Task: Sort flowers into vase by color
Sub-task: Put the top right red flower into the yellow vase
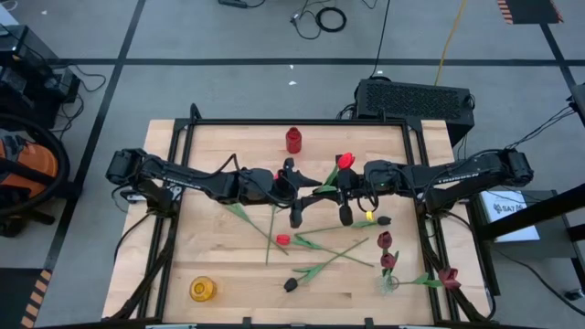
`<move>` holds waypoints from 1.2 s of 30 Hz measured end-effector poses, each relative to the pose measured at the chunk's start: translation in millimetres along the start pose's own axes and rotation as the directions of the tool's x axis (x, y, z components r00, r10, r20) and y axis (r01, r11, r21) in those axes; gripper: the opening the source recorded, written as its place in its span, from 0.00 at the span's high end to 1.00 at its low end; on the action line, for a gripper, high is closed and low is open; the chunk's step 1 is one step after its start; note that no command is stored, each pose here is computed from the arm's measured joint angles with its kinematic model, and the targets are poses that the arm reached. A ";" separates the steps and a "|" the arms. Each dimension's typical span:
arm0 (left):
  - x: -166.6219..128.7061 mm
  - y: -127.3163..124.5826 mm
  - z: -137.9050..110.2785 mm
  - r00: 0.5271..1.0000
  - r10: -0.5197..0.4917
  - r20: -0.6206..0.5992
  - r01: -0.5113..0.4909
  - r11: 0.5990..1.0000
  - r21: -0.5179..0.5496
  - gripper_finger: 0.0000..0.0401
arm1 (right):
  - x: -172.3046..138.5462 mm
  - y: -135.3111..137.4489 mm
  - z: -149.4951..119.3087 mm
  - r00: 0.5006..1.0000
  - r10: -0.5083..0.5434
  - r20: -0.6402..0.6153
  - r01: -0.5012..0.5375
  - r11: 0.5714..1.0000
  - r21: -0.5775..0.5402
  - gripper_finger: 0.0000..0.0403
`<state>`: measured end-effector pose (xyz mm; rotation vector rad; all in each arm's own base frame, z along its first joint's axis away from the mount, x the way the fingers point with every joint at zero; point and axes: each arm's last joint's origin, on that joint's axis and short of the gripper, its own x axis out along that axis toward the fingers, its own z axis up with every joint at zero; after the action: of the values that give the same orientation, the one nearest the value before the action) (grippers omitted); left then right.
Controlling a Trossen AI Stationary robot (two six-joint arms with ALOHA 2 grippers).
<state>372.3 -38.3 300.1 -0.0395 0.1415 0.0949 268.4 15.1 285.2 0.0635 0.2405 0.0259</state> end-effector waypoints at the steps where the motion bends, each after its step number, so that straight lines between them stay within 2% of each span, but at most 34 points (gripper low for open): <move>1: 0.0 -0.2 0.0 1.000 -0.001 0.000 0.001 1.000 0.000 0.56 | 0.0 0.0 -0.2 1.000 0.000 -0.002 0.000 1.000 0.000 0.99; 10: 0.5 2.7 0.1 1.000 0.005 0.000 -0.005 1.000 -0.001 0.76 | 0.1 0.0 -0.3 1.000 0.000 -0.003 0.000 1.000 -0.002 0.98; 18: 1.4 7.7 -0.2 1.000 0.019 -0.007 -0.019 1.000 0.000 0.94 | 0.1 -0.1 -0.4 1.000 -0.003 -0.004 0.003 1.000 -0.008 0.85; 30: -9.6 18.7 15.7 0.998 0.049 0.037 -0.049 0.999 -0.015 0.97 | -8.1 -0.5 4.4 1.000 -0.018 0.012 0.018 1.000 0.008 0.64; 36: -36.9 18.1 33.4 0.999 0.031 0.015 -0.031 0.999 -0.014 0.97 | -18.3 -2.6 5.1 0.996 -0.084 -0.016 0.084 0.996 0.010 0.57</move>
<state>338.8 -22.1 337.8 -0.0508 0.1266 0.1270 251.9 11.7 294.3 0.0635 0.2588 -0.0589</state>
